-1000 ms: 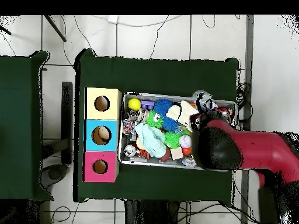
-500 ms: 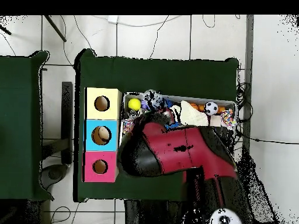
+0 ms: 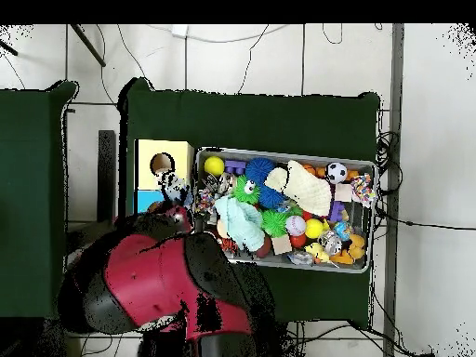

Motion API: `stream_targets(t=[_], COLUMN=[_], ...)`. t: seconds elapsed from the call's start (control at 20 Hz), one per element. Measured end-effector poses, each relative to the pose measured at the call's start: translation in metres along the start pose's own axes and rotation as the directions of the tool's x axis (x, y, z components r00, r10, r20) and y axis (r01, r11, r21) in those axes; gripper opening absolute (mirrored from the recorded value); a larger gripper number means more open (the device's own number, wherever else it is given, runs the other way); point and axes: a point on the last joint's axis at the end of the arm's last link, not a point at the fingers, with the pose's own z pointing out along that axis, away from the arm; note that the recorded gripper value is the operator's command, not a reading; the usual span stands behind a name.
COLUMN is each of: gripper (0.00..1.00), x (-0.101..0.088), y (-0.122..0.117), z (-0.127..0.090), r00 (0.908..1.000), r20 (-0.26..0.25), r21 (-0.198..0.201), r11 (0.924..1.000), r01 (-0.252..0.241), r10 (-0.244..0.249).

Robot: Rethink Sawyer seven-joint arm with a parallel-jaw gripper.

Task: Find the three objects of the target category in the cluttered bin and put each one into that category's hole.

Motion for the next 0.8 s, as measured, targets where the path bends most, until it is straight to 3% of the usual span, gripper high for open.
stream_targets(t=[0.05,0.4,0.8], gripper=[0.0,0.0,0.0], x=[0.007,0.035,0.064], y=[0.019,0.067,0.083], z=[-0.009,-0.023,0.0], r00=[0.999,0.9885,0.9701], r20=[-0.024,-0.101,-0.163], r21=[0.005,0.042,0.092], r11=[0.9993,0.9932,0.9817], r01=[-0.037,-0.108,-0.167], r10=[0.037,0.112,0.18])
